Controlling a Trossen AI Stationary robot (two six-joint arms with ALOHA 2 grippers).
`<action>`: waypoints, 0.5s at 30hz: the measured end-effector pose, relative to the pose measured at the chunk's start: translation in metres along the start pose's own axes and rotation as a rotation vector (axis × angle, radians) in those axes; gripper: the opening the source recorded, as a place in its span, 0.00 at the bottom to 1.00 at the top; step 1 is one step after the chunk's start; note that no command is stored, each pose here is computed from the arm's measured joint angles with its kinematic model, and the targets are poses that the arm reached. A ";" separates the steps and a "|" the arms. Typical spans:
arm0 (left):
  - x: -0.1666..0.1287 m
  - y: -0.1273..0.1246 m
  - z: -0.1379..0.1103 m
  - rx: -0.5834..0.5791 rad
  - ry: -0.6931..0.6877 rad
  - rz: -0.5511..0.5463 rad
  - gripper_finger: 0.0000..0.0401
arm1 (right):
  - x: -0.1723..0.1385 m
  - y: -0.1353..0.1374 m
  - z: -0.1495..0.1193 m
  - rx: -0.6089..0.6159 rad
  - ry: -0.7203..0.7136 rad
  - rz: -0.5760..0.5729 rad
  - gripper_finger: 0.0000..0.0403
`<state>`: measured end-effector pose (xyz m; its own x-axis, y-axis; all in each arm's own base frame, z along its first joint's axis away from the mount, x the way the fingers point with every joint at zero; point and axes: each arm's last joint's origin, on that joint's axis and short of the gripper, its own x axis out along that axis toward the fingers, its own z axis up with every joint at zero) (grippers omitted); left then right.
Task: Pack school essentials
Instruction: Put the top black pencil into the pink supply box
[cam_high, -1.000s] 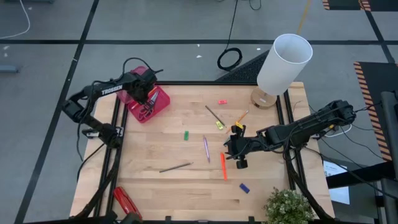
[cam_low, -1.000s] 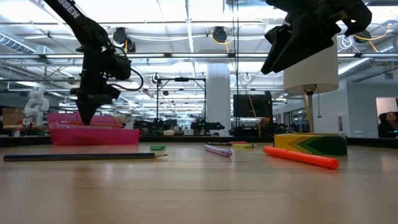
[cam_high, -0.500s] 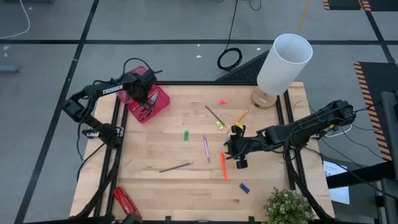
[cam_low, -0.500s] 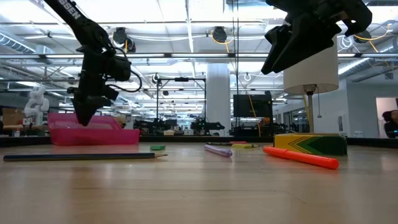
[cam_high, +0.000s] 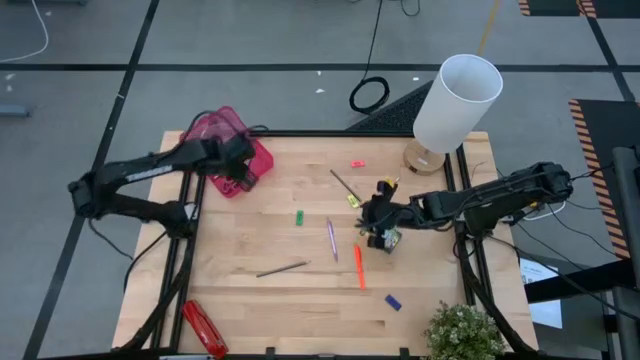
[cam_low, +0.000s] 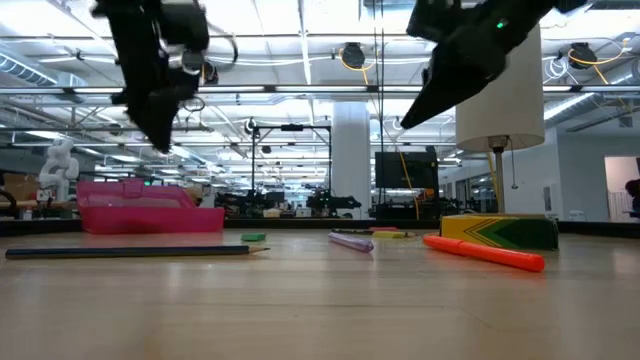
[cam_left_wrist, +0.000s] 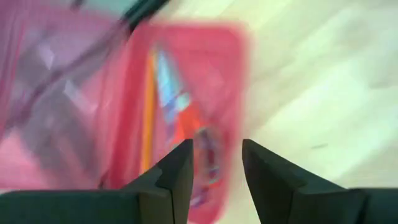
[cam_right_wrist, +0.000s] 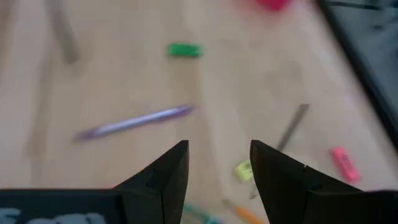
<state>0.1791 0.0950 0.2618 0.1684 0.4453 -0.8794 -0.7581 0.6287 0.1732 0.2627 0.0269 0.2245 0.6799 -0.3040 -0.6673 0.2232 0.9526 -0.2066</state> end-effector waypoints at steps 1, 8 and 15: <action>-0.006 -0.008 -0.003 0.016 -0.049 -0.028 0.35 | 0.003 -0.004 -0.002 0.023 -0.017 -0.033 0.41; -0.031 -0.057 -0.024 0.149 -0.272 -0.182 0.35 | 0.027 -0.035 -0.015 0.125 -0.121 -0.114 0.41; -0.038 -0.084 -0.036 0.255 -0.405 -0.271 0.35 | 0.048 -0.064 -0.024 0.166 -0.122 -0.186 0.41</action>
<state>0.2139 0.0022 0.2643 0.6033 0.4239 -0.6755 -0.4857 0.8671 0.1104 0.2649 -0.0483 0.1884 0.6932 -0.4821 -0.5358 0.4568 0.8689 -0.1909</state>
